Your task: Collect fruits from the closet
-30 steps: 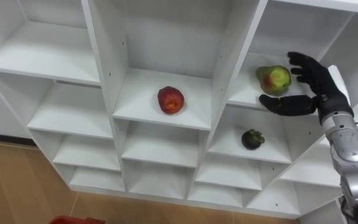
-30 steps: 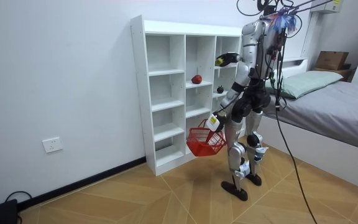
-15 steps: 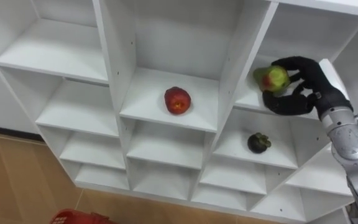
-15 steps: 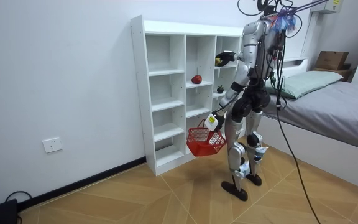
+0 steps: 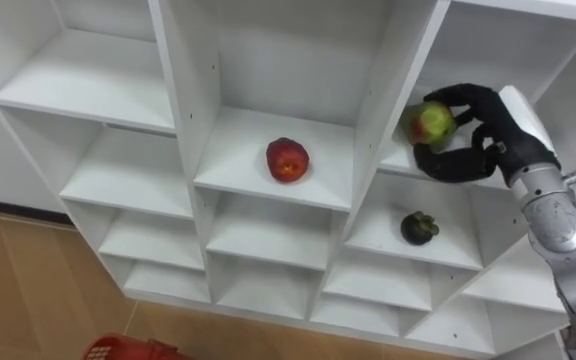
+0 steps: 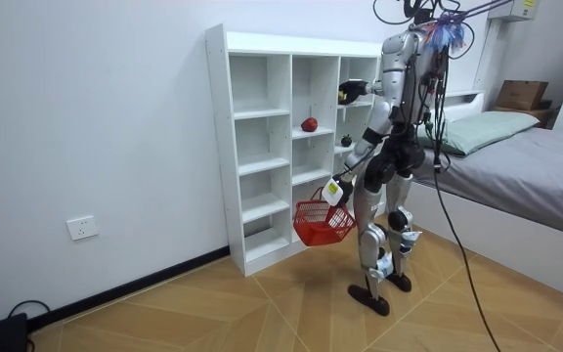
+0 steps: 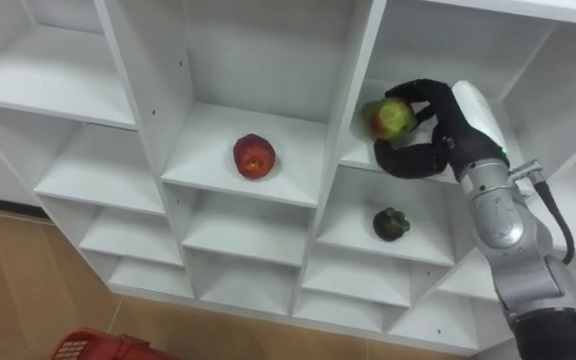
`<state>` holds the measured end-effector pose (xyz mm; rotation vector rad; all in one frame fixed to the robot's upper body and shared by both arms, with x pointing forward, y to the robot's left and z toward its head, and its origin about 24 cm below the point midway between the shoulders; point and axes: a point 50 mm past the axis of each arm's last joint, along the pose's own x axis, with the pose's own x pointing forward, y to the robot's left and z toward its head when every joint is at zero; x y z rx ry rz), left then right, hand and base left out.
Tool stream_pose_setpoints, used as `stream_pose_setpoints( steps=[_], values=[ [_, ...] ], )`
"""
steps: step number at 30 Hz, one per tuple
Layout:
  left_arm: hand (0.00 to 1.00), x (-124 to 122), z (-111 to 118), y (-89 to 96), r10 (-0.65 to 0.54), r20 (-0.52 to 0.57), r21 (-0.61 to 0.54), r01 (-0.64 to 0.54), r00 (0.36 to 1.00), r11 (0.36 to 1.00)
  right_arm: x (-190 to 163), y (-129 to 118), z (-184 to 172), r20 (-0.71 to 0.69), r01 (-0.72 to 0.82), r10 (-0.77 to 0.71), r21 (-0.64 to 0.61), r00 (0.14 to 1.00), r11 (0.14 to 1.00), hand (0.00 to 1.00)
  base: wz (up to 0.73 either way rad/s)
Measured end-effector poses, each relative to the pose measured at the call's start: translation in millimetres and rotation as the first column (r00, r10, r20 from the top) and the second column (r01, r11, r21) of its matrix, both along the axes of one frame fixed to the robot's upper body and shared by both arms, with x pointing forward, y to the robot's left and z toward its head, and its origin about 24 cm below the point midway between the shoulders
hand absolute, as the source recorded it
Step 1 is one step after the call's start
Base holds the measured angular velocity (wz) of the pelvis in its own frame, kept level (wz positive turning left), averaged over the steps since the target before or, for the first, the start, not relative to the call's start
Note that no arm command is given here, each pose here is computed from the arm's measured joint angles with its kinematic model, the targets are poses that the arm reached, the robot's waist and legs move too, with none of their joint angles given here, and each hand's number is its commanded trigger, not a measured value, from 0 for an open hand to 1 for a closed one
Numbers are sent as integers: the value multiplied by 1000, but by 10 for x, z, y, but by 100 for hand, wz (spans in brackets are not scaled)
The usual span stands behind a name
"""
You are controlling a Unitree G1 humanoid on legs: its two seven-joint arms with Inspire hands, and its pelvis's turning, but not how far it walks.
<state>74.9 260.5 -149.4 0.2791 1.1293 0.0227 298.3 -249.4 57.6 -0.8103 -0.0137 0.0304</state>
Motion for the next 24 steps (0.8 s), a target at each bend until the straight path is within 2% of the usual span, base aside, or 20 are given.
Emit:
stream_pose_setpoints(
  steps=[10, 24],
  values=[
    [100, 30, 8, -4, -2, 11, 1, 2, 1000, 1000, -7, 115, 86, 42, -34, 33, 20, 999, 999, 100, 0],
    [100, 138, 20, -89, -9, 54, -17, 10, 998, 1000, -249, 225, 151, 95, -95, 92, 31, 991, 995, 100, -4]
  ],
)
